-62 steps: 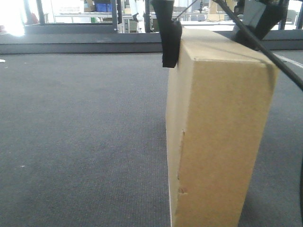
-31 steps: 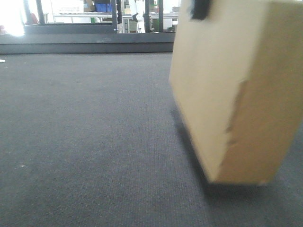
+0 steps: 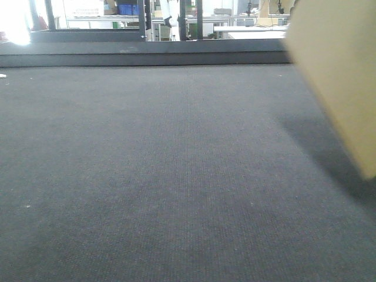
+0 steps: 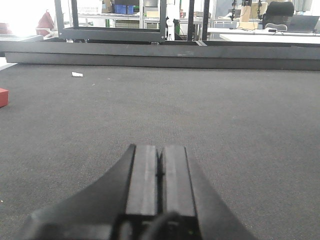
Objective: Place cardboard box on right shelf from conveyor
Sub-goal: 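Lift the cardboard box off the conveyor with the right gripper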
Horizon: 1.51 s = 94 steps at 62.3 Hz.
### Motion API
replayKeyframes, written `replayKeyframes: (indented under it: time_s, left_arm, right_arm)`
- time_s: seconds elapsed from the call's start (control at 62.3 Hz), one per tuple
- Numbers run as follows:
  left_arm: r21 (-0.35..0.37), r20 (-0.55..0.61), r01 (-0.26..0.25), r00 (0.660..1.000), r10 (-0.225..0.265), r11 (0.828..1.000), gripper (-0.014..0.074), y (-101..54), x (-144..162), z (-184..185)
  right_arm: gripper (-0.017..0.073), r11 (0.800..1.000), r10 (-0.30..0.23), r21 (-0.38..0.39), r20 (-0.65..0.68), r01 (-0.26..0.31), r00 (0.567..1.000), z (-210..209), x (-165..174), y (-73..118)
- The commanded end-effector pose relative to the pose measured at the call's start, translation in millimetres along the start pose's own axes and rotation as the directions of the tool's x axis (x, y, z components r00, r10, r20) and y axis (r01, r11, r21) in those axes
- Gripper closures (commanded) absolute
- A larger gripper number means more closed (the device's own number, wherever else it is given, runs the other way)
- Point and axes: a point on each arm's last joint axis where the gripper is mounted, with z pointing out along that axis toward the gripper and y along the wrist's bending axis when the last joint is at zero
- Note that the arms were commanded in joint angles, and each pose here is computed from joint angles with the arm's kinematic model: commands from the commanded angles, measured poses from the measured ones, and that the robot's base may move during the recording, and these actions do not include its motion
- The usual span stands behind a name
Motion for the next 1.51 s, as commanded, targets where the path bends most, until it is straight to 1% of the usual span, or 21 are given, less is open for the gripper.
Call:
replayKeyframes:
  time_s: [0.0, 0.064, 0.128, 0.369, 0.642, 0.818, 0.914, 1.492]
  left_arm:
    - [-0.003, 0.087, 0.005, 0.996, -0.004, 1.0, 0.071, 0.3, -6.2, -0.6]
    - [-0.003, 0.087, 0.005, 0.996, -0.004, 1.0, 0.071, 0.3, -6.2, -0.6]
    - [-0.003, 0.087, 0.005, 0.996, -0.004, 1.0, 0.071, 0.3, -6.2, -0.6]
    - [-0.003, 0.087, 0.005, 0.996, -0.004, 1.0, 0.071, 0.3, -6.2, -0.6]
    - [-0.003, 0.087, 0.005, 0.996, -0.004, 1.0, 0.0709, 0.3, -6.2, -0.6]
    - [-0.003, 0.087, 0.005, 0.996, -0.004, 1.0, 0.071, 0.3, -6.2, -0.6]
    - [-0.003, 0.087, 0.005, 0.996, -0.004, 1.0, 0.071, 0.3, -6.2, -0.6]
    - [-0.003, 0.087, 0.005, 0.996, -0.004, 1.0, 0.071, 0.3, -6.2, -0.6]
  right_arm:
    - [0.0484, 0.996, -0.066, 0.067, 0.253, 0.051, 0.965, -24.1, -9.7, -11.8]
    - [0.0484, 0.993, -0.083, 0.109, 0.317, 0.051, 0.945, -31.8, -2.8, -17.6]
    - [0.0484, 0.99, -0.081, 0.136, 0.387, 0.03, 0.919, -37.8, 2.6, -21.5]
    - [0.0484, 0.987, -0.107, 0.161, 0.581, 0.015, 0.807, -66.6, 38.2, -18.3]
    - [0.0484, 0.985, -0.132, 0.169, 0.686, 0.019, 0.716, -91.6, 93.2, -13.1]
    - [0.0484, 0.985, -0.142, 0.17, 0.732, 0.024, 0.667, -108.4, 111.3, -9.3]
    - [0.0484, 0.985, -0.145, 0.17, 0.743, 0.025, 0.653, -112.0, 113.8, -8.5]
    - [0.0484, 0.985, -0.144, 0.17, 0.741, 0.025, 0.655, -111.8, 114.0, -8.5]
